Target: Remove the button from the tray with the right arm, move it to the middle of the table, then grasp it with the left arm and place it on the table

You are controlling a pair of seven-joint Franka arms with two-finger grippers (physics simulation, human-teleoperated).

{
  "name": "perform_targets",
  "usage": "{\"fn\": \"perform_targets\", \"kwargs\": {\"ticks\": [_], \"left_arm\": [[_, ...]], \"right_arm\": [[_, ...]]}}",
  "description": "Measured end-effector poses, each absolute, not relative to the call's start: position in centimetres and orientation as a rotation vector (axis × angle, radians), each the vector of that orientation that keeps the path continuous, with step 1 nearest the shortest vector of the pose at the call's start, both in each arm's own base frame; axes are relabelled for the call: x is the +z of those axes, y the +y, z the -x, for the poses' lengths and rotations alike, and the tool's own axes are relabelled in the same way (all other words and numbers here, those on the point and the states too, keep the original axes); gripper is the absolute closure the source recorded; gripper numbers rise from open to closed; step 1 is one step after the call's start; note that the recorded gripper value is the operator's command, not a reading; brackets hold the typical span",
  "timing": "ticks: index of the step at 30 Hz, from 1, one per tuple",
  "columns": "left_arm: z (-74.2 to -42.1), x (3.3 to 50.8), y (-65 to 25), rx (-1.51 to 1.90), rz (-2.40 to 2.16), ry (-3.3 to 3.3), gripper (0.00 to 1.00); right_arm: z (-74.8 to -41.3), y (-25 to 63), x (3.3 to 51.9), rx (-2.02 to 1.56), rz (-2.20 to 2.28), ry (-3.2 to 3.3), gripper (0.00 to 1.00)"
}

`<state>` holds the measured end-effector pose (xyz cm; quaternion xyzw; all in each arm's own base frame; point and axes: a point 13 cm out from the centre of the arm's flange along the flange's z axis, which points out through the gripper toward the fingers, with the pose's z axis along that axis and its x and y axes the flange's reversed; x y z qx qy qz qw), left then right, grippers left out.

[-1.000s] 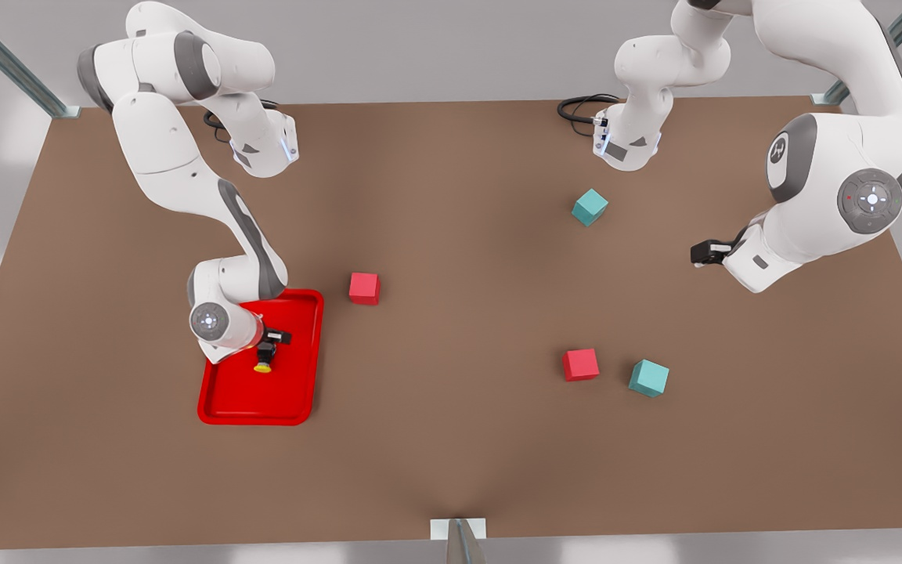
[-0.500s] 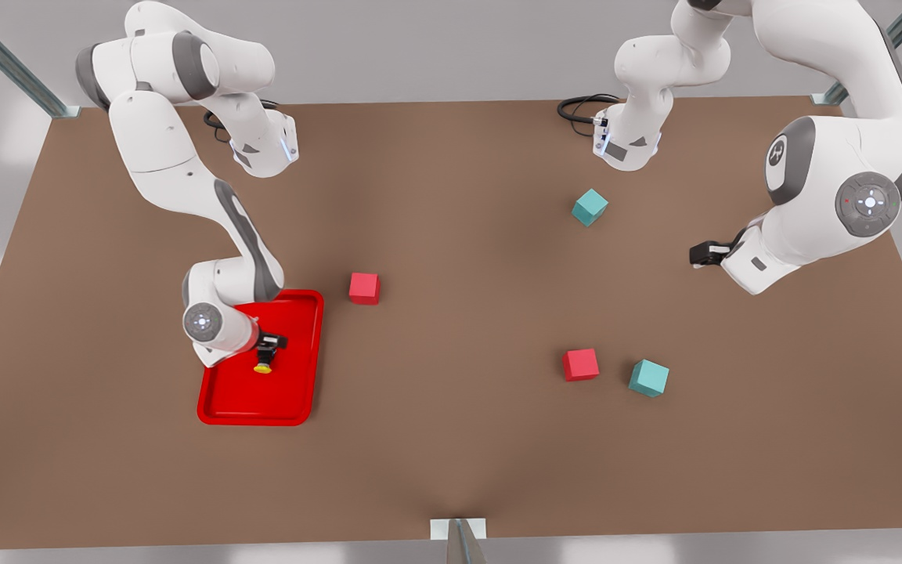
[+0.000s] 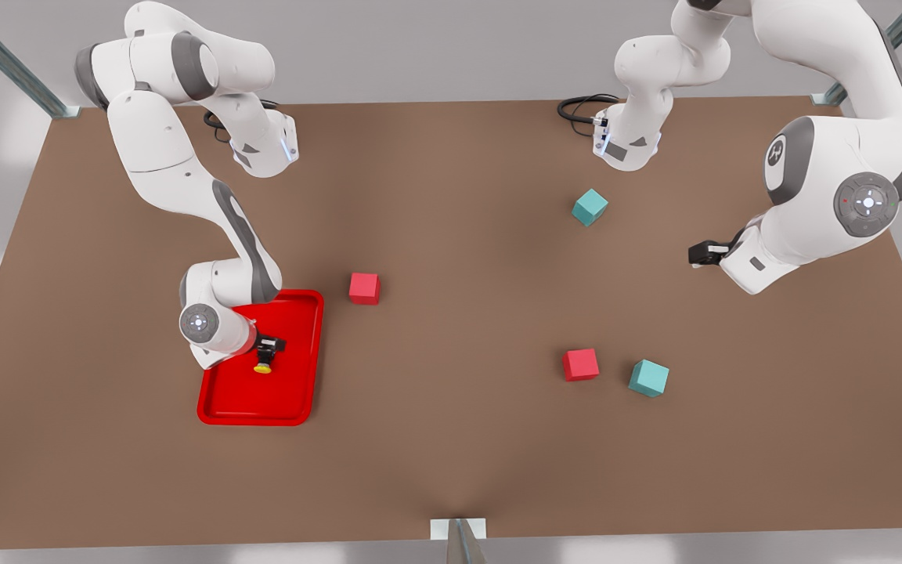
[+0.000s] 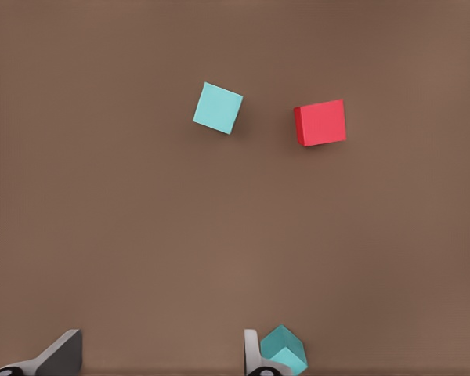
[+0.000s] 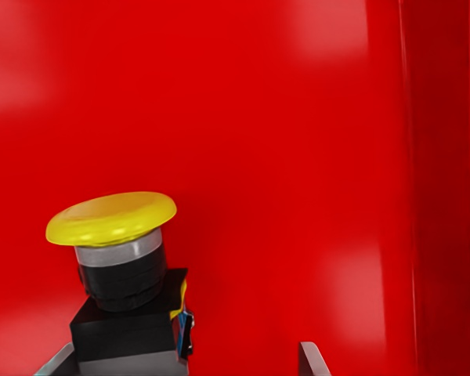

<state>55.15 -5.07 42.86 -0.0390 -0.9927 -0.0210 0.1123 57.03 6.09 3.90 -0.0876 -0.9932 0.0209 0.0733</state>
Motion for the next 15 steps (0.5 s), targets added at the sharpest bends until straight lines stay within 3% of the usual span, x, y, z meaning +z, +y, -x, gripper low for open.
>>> {"fn": "perform_targets", "kwargs": {"ticks": [1, 3, 15], "left_arm": [[-55.15, 42.88, -5.07, -0.062, 0.114, -2.914, 0.0], [-55.15, 42.9, -5.06, -0.062, 0.114, -2.914, 0.0], [-55.05, 43.32, -5.06, -0.065, 0.115, -2.918, 0.0]], "right_arm": [[-57.04, 6.1, 3.9, 0.063, 0.263, -2.983, 0.0], [-57.05, 6.11, 3.89, 0.062, 0.264, -2.984, 0.16], [-57.09, 6.2, 3.91, 0.048, 0.282, -2.982, 0.18]]}}
